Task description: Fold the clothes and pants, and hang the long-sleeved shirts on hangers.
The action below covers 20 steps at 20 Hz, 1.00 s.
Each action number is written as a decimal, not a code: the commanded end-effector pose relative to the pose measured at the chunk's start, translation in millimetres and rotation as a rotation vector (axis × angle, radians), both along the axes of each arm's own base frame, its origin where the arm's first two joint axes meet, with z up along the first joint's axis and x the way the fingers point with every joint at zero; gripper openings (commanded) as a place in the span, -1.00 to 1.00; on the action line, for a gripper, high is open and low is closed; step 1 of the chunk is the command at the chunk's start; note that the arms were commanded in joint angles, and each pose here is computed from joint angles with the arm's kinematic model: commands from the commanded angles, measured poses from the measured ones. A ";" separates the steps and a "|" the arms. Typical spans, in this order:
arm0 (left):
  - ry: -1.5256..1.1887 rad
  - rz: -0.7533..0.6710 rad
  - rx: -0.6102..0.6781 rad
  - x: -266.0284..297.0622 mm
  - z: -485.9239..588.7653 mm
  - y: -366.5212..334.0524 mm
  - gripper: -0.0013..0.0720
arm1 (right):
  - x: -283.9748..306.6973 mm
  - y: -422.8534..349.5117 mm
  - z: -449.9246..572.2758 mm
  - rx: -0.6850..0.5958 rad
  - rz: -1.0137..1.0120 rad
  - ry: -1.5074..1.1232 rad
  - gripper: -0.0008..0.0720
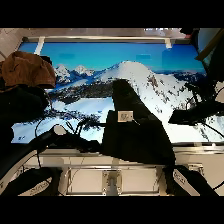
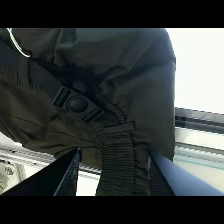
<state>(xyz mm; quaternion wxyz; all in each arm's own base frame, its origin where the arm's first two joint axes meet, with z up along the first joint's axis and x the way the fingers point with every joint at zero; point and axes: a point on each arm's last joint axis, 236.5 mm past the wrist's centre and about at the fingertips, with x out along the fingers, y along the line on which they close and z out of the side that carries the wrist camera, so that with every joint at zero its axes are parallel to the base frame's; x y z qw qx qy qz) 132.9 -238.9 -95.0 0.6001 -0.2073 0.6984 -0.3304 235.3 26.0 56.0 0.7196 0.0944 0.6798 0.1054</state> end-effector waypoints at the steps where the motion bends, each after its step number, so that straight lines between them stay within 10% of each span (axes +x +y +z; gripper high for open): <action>1: 0.013 0.000 -0.031 0.0 -1.6 -6.0 0.78 | 0.1 0.3 0.2 0.001 0.000 -0.002 0.23; 14: 0.104 0.033 -0.077 -14.7 -7.5 -38.9 0.64 | -0.8 0.6 0.6 0.001 0.002 0.002 0.23; 20: 0.066 0.129 -0.109 10.6 -1.9 -48.7 -0.94 | -0.4 0.6 0.8 0.001 0.001 0.000 0.23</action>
